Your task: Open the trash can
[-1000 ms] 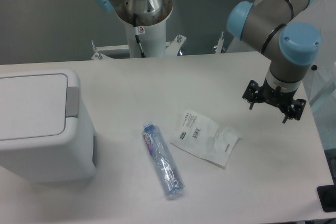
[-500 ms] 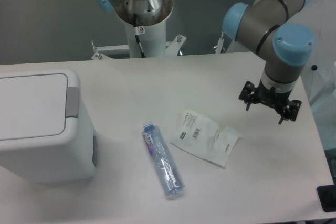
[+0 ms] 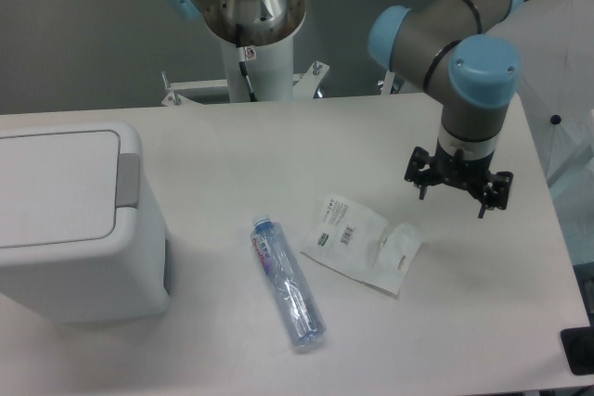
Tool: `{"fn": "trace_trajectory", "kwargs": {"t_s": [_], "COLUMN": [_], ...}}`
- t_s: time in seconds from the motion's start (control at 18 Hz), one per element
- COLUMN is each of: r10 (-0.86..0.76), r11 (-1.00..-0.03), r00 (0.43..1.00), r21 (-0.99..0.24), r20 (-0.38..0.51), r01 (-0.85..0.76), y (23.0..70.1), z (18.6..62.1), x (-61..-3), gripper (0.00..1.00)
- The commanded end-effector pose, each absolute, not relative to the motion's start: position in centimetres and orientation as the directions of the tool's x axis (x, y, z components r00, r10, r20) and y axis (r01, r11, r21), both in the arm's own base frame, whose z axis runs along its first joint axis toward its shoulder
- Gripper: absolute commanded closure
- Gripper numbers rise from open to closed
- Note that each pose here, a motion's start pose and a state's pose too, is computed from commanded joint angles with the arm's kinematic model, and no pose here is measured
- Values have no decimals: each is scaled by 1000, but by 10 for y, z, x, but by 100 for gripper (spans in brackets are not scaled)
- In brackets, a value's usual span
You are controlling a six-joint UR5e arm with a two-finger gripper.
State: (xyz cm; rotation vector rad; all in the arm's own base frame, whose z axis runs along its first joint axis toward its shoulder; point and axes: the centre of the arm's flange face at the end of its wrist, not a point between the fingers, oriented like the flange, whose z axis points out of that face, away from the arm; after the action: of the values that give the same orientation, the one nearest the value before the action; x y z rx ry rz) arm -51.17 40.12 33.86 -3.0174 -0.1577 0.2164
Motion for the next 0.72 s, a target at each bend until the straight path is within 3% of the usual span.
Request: {"fn": "trace_trajectory", "kwargs": {"t_s": [0.33,0.56,0.72], "r10": [185,239,245], "r11": [-964,-942,-906], "r00": [983,969,960], "r21": [-195,-230,-320], "r20": [9,57,138], "r01": [183,246,278], "y": [438,464,481], "z": [383,421,448], "x": [-467,-425,-393], "gripper": [0,0,0]}}
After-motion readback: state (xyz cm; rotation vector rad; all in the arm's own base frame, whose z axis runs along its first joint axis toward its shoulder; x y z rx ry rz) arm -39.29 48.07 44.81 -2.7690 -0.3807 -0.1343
